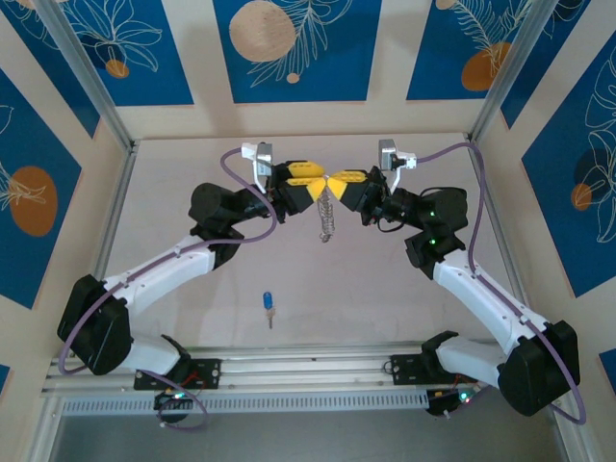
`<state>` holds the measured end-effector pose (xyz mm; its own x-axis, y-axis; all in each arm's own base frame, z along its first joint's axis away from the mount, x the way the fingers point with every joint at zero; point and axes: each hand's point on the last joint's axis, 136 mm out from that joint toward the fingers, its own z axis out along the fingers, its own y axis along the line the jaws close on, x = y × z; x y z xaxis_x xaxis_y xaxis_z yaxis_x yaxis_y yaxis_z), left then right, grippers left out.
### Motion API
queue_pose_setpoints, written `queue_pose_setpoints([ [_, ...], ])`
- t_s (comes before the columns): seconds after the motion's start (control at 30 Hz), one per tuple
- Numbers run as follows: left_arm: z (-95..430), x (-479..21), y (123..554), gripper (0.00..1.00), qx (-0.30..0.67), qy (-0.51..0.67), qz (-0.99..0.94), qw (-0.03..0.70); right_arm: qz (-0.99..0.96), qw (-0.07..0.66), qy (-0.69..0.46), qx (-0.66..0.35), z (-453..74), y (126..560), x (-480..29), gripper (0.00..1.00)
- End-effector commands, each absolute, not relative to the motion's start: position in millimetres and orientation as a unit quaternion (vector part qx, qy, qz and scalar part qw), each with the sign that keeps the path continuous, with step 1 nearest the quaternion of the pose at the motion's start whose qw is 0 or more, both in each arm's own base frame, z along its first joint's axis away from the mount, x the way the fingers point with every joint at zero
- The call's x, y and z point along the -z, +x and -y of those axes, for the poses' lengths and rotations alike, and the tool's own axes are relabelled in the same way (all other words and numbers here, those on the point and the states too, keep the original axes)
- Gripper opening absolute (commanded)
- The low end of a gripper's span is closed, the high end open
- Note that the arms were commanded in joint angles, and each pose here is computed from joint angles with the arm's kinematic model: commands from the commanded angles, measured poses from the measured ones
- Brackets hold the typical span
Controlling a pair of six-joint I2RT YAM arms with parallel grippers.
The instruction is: Put the keys on the keyring
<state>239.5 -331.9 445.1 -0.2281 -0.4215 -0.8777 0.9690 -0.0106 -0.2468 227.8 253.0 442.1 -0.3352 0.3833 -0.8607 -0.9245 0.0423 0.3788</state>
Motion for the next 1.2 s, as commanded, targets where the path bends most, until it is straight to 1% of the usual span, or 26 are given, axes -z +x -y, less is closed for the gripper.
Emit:
queue_pose_setpoints([
  [0.0,326.7,-458.0,230.7,0.34,0.635,0.325,-0.429,0.554,-0.480,0.549,-0.268,-0.629,-245.8,220.7,-466.8,0.00],
  [0.07,327.0,-456.7,229.8,0.30,0.635,0.326,-0.430,0.553,-0.481,0.551,-0.266,-0.628,-244.7,221.8,-466.8,0.00],
  [0.13,327.1,-456.2,229.6,0.24,0.635,0.327,-0.430,0.552,-0.482,0.549,-0.267,-0.628,-244.9,221.5,-466.5,0.00],
  [0.37,327.6,-457.3,229.1,0.00,0.631,0.333,-0.429,0.553,-0.488,0.546,-0.267,-0.627,-245.5,222.2,-463.9,0.00],
  [0.43,328.6,-456.6,228.4,0.00,0.627,0.340,-0.430,0.554,-0.496,0.544,-0.265,-0.623,-244.9,225.1,-461.8,0.00],
  [0.47,328.8,-456.2,228.2,0.00,0.621,0.345,-0.432,0.556,-0.502,0.543,-0.263,-0.620,-242.8,227.4,-460.4,0.05],
  [0.5,328.4,-455.3,227.9,0.00,0.612,0.350,-0.435,0.560,-0.509,0.543,-0.260,-0.615,-239.9,229.0,-458.8,0.16],
  [0.53,328.2,-454.1,227.3,0.00,0.603,0.356,-0.437,0.565,-0.514,0.545,-0.258,-0.610,-236.5,230.7,-457.3,0.23],
  [0.6,325.5,-453.7,226.3,0.00,0.578,0.368,-0.442,0.579,-0.532,0.546,-0.250,-0.597,-226.1,235.5,-450.8,0.33],
  [0.63,324.0,-453.3,226.5,0.00,0.567,0.370,-0.445,0.586,-0.538,0.548,-0.247,-0.590,-221.1,236.7,-448.4,0.35],
  [0.77,317.2,-452.9,223.7,0.00,0.516,0.392,-0.444,0.619,-0.560,0.545,-0.245,-0.574,-204.0,237.6,-437.4,0.39],
  [0.9,316.0,-451.2,219.3,0.00,0.479,0.425,-0.438,0.631,-0.568,0.517,-0.284,-0.574,-207.6,226.4,-429.9,0.41],
  [1.03,319.5,-446.0,216.8,0.00,0.465,0.453,-0.436,0.623,-0.561,0.486,-0.329,-0.583,-220.0,215.4,-429.3,0.42],
  [1.17,323.9,-443.3,215.6,0.00,0.466,0.469,-0.437,0.609,-0.552,0.471,-0.361,-0.586,-235.5,208.2,-429.9,0.41],
])
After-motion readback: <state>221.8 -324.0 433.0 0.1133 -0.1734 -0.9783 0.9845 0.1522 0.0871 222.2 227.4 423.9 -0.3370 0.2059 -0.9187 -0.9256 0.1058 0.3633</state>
